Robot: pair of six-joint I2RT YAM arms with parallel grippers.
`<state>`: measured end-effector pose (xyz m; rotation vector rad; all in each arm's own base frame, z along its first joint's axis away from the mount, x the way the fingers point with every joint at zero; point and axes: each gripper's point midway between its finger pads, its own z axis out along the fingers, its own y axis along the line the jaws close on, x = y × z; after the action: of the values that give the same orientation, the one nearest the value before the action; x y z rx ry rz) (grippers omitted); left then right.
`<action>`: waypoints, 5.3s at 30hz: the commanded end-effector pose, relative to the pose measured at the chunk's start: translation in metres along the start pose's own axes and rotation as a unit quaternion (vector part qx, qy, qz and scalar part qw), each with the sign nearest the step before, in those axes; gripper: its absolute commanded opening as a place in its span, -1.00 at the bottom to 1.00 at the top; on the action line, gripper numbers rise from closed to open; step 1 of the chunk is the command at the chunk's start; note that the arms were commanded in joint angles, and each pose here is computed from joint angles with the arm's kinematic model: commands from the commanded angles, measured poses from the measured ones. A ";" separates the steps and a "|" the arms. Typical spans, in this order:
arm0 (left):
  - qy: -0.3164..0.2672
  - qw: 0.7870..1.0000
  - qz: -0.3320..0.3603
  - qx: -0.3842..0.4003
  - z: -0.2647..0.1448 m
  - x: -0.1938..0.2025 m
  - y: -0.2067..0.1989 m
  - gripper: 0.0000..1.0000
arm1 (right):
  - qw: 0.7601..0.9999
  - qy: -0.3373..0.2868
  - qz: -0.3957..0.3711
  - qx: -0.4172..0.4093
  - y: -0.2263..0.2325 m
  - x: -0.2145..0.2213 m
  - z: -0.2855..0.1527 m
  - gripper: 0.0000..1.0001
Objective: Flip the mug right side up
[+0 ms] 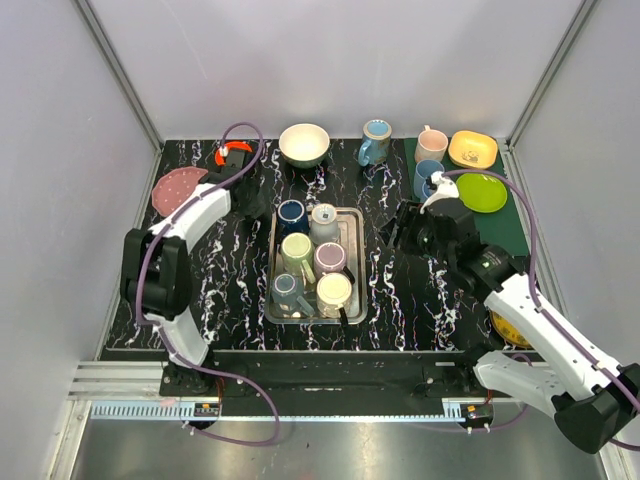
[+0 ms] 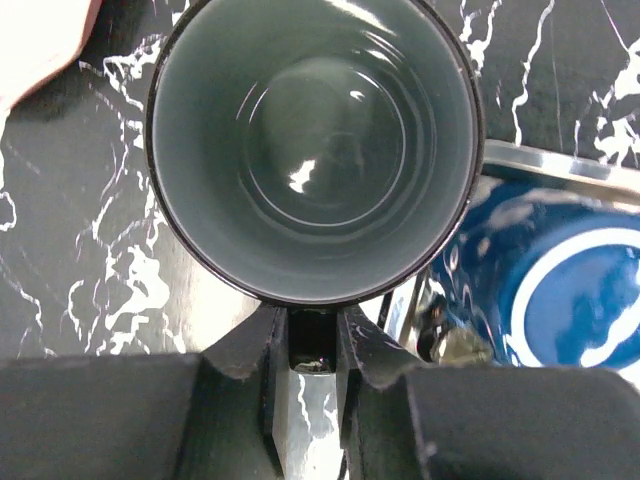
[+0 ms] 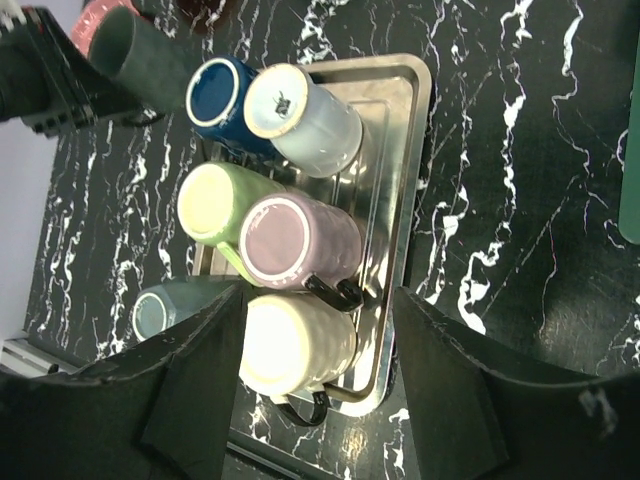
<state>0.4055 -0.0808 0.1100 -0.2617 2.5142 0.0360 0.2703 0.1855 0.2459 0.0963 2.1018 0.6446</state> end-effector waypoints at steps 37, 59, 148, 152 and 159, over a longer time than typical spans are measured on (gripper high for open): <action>-0.161 0.981 -0.065 0.086 -0.151 0.033 0.002 0.98 | 0.937 0.278 -0.208 -0.031 0.024 0.173 -0.001 0.34; -0.134 0.980 -0.127 0.079 -0.144 0.080 0.024 0.98 | 0.953 0.207 -0.196 0.101 0.035 0.197 0.049 0.19; -0.200 0.737 -0.130 0.632 -0.340 0.056 -0.098 0.93 | 0.855 -0.136 0.070 -0.495 0.207 -0.081 -0.109 -1.00; -0.160 0.684 -0.135 0.698 -0.354 0.062 -0.115 0.81 | 0.835 -0.131 0.089 -0.527 0.217 -0.082 -0.104 -1.00; -0.172 0.631 -0.114 0.748 -0.388 0.049 -0.130 0.64 | 0.816 -0.112 0.110 -0.556 0.225 -0.079 -0.104 -1.00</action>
<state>0.1934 -0.2480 0.3411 -0.0061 1.5982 -1.6761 0.2168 0.3272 0.3891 -0.1774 1.5186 1.6912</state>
